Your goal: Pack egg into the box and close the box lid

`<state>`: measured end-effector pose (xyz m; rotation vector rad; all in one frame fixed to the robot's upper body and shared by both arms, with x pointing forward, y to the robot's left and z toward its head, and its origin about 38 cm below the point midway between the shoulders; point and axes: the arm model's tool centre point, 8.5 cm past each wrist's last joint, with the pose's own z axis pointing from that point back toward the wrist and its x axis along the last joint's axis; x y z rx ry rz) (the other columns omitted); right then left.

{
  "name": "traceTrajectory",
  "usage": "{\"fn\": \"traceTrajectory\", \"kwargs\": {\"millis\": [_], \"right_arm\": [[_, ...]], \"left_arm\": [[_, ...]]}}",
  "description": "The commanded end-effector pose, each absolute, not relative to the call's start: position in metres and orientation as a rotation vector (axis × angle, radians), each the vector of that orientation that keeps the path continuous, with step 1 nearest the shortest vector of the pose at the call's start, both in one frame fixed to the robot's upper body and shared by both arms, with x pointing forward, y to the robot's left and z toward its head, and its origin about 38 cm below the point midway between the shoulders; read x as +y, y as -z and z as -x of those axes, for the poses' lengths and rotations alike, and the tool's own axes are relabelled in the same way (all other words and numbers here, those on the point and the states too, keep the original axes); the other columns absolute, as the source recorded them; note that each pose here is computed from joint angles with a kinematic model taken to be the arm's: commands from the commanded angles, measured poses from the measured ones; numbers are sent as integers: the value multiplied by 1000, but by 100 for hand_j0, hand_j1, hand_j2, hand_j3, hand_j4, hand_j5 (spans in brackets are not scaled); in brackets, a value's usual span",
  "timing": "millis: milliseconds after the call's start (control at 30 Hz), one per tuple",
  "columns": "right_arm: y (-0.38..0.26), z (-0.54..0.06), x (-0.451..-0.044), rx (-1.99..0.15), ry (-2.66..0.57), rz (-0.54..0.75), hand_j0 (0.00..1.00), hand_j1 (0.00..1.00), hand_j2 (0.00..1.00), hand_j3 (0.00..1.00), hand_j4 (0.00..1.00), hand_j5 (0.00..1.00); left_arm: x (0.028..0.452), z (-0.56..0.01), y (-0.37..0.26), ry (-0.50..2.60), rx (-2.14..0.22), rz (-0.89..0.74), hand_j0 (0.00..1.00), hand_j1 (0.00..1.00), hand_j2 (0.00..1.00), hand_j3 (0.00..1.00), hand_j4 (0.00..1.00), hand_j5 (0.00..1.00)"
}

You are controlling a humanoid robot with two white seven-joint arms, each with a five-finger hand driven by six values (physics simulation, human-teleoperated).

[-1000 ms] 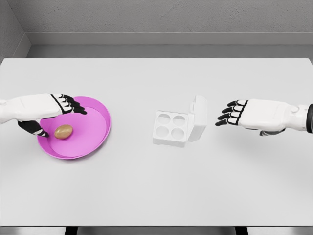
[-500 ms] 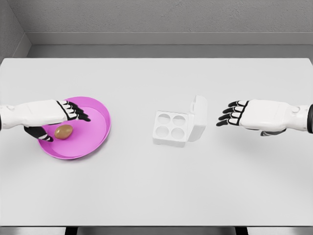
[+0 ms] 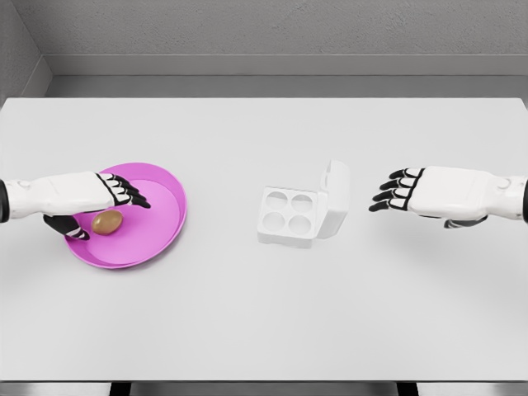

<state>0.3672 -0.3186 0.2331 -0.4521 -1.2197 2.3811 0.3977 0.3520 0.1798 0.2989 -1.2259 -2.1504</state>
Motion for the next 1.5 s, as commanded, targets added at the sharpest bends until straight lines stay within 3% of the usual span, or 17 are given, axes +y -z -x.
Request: {"fn": "traceTrajectory", "kwargs": {"millis": [0, 67, 133, 633, 767, 1067, 1200, 1400, 1467], "right_arm": [[-236, -366, -325, -1195, -2383, 463, 100, 100, 100, 100, 100, 100], [-236, -366, -326, -1193, -2384, 464, 100, 100, 100, 100, 100, 100], [-237, -366, -327, -1189, -2384, 466, 100, 100, 100, 100, 100, 100], [-238, -365, -330, -1173, -2389, 474, 100, 100, 100, 100, 100, 100], [-238, -365, -330, -1172, -2389, 472, 100, 100, 100, 100, 100, 100], [-238, -365, -331, -1170, -2390, 471, 100, 100, 100, 100, 100, 100], [-236, -364, -330, -1167, -2392, 463, 100, 100, 100, 100, 100, 100], [-236, -364, -330, -1167, -2392, 463, 100, 100, 100, 100, 100, 100], [-236, -364, -330, -1168, -2391, 462, 100, 100, 100, 100, 100, 100]], "left_arm": [[350, -399, -178, 2149, -1220, -288, 97, 97, 97, 97, 97, 97], [350, -397, -175, 2151, -1213, -280, 96, 96, 96, 96, 96, 96], [351, -397, -174, 2166, -1198, -290, 89, 89, 89, 89, 89, 89], [342, -399, -169, 2179, -1208, -281, 89, 89, 89, 89, 89, 89], [360, -404, -163, 2170, -1139, -324, 89, 89, 89, 89, 89, 89], [359, -405, -162, 2170, -1139, -327, 89, 89, 89, 89, 89, 89], [356, -405, -160, 2174, -1143, -321, 78, 78, 78, 78, 78, 78], [356, -405, -159, 2178, -1135, -314, 77, 77, 77, 77, 77, 77], [356, -405, -160, 2179, -1134, -317, 71, 71, 71, 71, 71, 71]]}}
